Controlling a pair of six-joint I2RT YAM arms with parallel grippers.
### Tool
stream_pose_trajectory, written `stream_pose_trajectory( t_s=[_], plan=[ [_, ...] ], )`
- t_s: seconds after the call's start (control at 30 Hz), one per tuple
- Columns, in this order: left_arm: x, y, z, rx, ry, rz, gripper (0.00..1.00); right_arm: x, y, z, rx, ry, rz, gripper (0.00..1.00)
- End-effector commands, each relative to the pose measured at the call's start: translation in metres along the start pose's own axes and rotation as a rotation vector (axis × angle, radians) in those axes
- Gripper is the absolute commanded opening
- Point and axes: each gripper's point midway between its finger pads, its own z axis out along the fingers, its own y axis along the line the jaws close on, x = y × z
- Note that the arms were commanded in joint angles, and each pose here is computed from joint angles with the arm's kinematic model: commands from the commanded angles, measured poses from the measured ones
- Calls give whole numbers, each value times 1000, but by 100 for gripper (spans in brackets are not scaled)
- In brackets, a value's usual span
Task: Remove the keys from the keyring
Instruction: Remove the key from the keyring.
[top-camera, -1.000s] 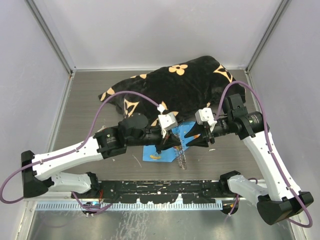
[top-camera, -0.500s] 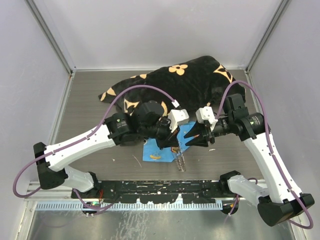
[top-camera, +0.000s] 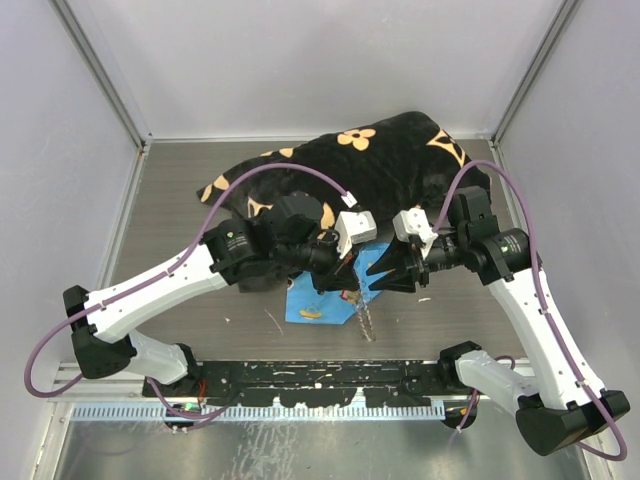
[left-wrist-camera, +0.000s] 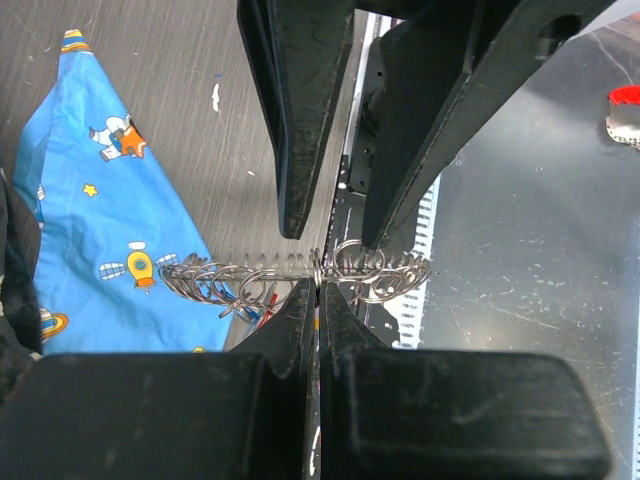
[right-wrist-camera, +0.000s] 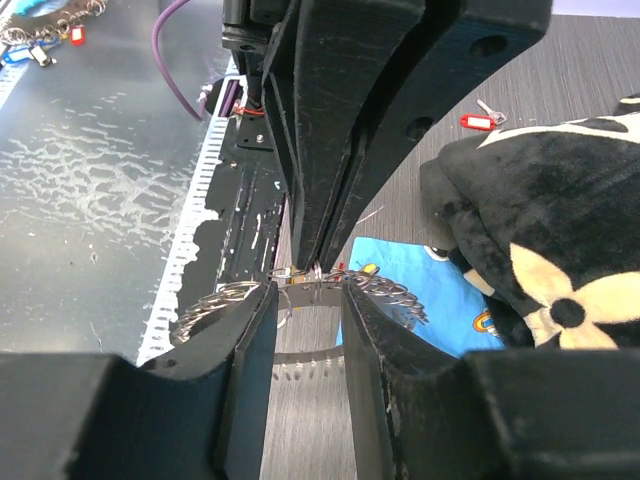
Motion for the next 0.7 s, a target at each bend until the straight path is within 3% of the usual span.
stream_pose_trajectory(
  t_s=[0.0, 0.67],
  plan=[
    [-36, -14, -12, 56, -114, 55, 0, -10, -1, 1, 2, -31, -8, 37],
    [-44, -15, -9, 73, -153, 46, 0, 0, 5, 5, -32, -53, 35, 25]
  ],
)
